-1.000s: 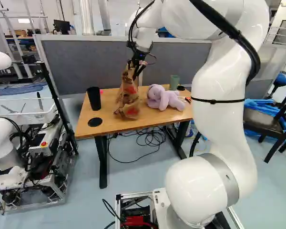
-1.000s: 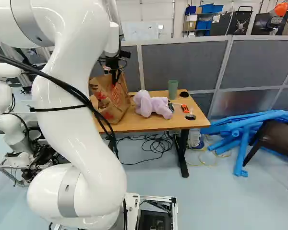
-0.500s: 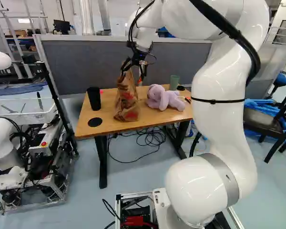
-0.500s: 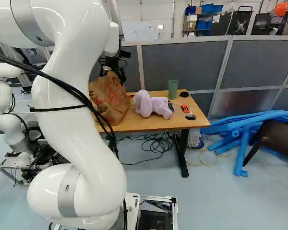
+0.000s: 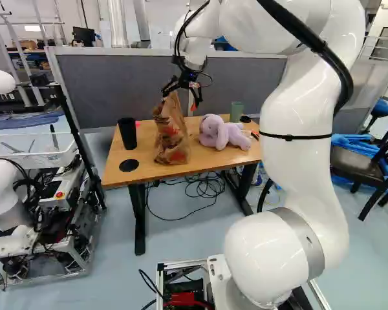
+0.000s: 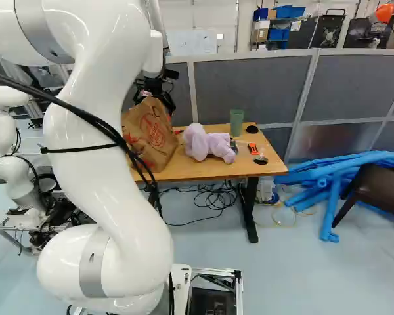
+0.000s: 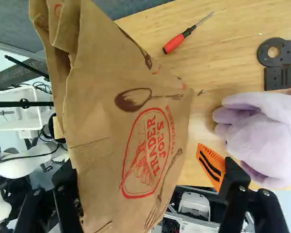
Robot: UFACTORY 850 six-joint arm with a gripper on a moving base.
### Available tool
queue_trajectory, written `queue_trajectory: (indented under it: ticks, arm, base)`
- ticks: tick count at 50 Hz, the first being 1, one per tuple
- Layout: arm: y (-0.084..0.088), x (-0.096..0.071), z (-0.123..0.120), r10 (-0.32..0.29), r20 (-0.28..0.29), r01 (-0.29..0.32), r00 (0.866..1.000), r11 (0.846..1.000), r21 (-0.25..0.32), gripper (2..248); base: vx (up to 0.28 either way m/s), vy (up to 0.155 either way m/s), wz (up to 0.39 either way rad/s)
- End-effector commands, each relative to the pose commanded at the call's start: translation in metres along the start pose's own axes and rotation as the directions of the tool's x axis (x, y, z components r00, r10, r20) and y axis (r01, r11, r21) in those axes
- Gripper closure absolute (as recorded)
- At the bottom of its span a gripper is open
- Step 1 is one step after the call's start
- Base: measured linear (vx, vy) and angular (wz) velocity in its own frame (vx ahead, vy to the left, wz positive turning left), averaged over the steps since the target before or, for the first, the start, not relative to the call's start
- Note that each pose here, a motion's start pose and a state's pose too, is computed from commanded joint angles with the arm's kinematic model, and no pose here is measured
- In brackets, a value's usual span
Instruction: Pick up the bag on the ground and place it on the table
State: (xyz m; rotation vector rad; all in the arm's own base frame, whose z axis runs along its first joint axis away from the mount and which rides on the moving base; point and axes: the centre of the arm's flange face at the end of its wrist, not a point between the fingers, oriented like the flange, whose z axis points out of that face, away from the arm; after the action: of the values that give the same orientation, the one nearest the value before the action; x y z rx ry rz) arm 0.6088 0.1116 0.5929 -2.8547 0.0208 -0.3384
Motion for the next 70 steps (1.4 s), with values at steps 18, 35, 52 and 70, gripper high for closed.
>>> queue_trajectory:
  ticks: [18, 35, 52, 70]
  arm:
    - [-0.008, -0.004, 0.0, -0.013, -0.044, 0.014, 0.999, 1.0, 0.003, 3]
    - [-0.019, -0.009, 0.0, -0.031, -0.079, 0.032, 0.996, 0.999, 0.007, 3]
    - [-0.024, -0.009, 0.0, -0.038, -0.129, 0.039, 0.991, 0.999, 0.008, 3]
    - [-0.025, -0.004, -0.001, -0.038, -0.194, 0.04, 0.98, 0.999, 0.008, 3]
  base:
    - [0.0, 0.0, 0.0]
    - [0.0, 0.0, 0.0]
    - [0.0, 0.0, 0.0]
    - [0.0, 0.0, 0.0]
